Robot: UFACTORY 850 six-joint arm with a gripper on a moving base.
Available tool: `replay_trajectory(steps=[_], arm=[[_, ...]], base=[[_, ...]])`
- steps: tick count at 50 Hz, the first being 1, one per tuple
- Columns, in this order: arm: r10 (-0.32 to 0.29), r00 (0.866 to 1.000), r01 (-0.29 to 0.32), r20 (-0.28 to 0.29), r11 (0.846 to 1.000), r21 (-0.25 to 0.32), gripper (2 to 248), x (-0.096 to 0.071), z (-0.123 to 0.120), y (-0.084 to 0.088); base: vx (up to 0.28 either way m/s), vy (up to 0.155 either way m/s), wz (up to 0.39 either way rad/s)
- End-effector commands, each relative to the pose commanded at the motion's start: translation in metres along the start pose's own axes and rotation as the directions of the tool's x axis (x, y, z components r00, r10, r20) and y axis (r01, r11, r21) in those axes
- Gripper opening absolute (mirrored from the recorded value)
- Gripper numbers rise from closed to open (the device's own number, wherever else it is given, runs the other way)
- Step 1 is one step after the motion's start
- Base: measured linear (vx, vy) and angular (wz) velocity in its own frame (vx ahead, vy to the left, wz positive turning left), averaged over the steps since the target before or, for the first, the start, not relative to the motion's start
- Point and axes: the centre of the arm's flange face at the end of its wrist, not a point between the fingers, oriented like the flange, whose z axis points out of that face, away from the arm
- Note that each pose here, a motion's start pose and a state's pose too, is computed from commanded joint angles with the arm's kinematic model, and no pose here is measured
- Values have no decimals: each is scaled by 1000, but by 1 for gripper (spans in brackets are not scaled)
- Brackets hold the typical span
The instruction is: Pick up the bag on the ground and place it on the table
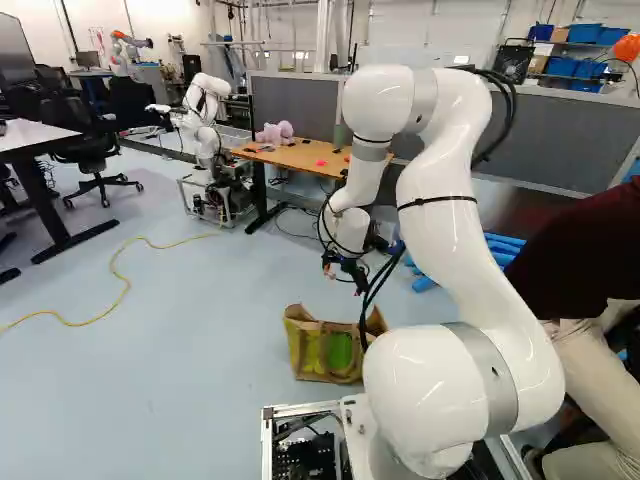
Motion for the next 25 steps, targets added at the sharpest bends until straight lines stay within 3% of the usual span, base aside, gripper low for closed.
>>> replay_trajectory(steps=[13, 25], arm=[[136, 991, -136, 10, 991, -17, 247, -1, 19, 0], [261, 965, -260, 14, 965, -34, 247, -1, 38, 0]], base=[[0, 0, 0], [0, 0, 0]])
